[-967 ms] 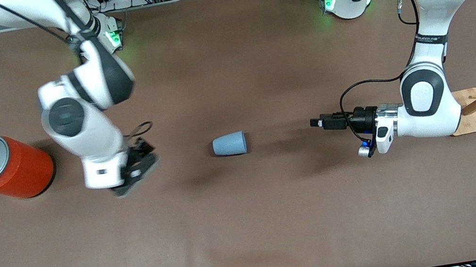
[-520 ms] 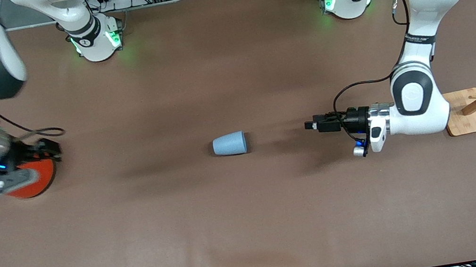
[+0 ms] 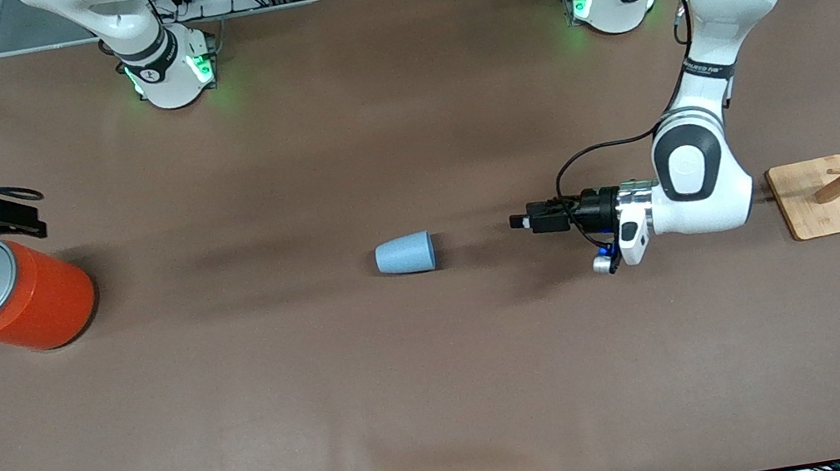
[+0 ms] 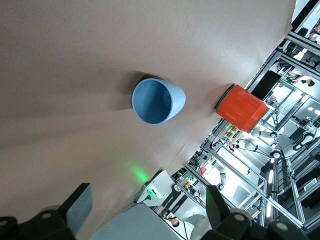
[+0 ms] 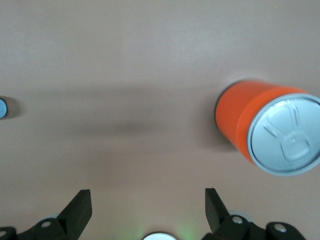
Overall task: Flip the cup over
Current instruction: 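Reach the left gripper to the cup's base and grasp it, then lift the cup, turn it upright, set it beside the wooden stand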
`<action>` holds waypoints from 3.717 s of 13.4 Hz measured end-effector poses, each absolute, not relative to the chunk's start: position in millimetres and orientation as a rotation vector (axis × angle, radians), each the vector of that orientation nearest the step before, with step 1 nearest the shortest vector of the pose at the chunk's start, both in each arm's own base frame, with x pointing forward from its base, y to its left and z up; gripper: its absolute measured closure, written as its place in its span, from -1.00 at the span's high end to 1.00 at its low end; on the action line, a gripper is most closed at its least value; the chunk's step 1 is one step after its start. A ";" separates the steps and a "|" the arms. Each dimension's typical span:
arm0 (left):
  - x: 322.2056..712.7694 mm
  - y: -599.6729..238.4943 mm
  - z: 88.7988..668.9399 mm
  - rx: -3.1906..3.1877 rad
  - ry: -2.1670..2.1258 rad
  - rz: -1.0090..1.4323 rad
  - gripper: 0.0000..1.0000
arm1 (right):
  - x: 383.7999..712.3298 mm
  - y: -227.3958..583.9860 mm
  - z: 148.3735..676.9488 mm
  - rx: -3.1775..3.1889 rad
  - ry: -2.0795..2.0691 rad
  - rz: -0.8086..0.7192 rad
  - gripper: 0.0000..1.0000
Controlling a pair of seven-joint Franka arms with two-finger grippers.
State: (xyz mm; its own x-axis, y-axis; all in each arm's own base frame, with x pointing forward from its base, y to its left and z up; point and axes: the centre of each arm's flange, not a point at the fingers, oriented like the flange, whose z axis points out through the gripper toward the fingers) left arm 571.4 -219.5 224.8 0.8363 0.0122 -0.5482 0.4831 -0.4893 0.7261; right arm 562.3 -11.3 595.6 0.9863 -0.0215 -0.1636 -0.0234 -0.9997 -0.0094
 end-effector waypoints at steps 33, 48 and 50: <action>556.0 -414.6 138.5 1.952 0.421 -0.399 0.24 | 559.5 5.9 632.7 -3.121 0.090 0.116 1.00; 645.5 -313.1 312.1 2.146 0.679 -0.305 -0.89 | 558.5 12.4 630.8 -3.098 0.124 0.139 1.00; 647.9 -274.0 303.0 2.287 0.654 -0.264 -0.89 | 558.5 12.5 630.8 -3.098 0.124 0.139 1.00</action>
